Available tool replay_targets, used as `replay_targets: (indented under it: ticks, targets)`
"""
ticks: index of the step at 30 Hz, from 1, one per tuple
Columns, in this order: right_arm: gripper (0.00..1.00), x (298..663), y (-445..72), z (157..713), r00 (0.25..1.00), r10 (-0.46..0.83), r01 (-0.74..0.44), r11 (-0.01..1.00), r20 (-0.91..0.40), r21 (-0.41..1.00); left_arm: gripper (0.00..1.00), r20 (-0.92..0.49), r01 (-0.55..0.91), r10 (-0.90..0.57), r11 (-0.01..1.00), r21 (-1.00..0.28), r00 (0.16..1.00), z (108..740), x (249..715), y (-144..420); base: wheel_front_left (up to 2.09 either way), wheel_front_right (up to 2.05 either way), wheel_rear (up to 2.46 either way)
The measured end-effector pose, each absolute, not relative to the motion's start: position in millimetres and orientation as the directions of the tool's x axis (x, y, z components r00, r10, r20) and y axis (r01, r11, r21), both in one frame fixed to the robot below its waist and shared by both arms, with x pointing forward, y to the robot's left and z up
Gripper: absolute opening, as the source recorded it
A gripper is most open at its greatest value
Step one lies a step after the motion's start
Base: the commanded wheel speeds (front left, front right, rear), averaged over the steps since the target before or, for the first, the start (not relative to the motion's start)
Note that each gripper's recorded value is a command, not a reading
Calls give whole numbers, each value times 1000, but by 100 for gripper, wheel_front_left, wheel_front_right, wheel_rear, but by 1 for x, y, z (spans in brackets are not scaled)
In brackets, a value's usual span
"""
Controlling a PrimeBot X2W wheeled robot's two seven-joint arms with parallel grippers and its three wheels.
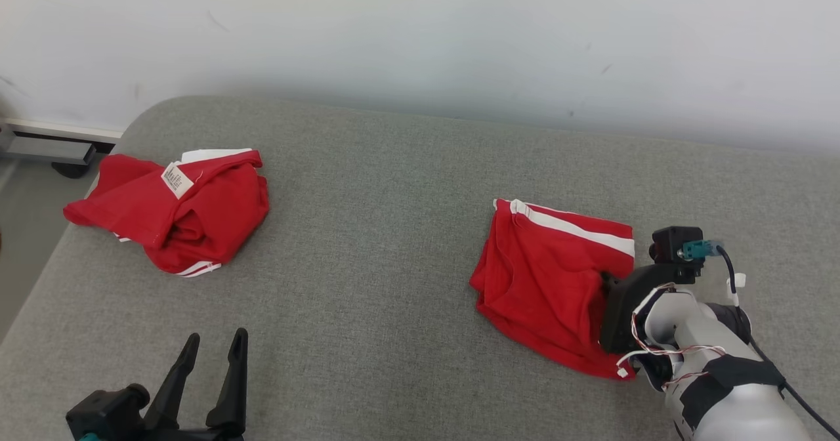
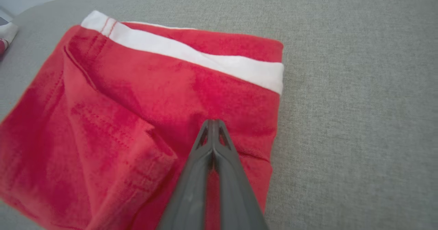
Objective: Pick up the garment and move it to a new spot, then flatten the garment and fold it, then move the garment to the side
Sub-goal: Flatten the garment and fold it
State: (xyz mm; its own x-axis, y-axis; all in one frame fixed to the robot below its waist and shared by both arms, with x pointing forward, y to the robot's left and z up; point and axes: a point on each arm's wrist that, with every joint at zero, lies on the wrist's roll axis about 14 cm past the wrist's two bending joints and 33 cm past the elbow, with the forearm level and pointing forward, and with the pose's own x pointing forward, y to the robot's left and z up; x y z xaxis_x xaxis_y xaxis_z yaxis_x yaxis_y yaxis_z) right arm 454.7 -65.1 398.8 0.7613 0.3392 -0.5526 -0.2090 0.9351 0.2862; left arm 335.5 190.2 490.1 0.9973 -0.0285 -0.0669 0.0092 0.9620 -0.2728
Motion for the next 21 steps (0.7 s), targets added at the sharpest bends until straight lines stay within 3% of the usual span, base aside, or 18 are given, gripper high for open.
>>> replay_targets:
  ticks: [10, 21]
  targets:
    - [0, 443, -63, 397, 736, 363, -233, 928, -572, 290, 100, -65, 9, -28, 962, -273, 998, 491, 334, 190, 0, 0, 0]
    - [0, 421, -33, 411, 685, 467, -346, 884, -559, 314, 100, -70, -11, -8, 963, -270, 998, 491, 327, 197, 0, 0, 0]
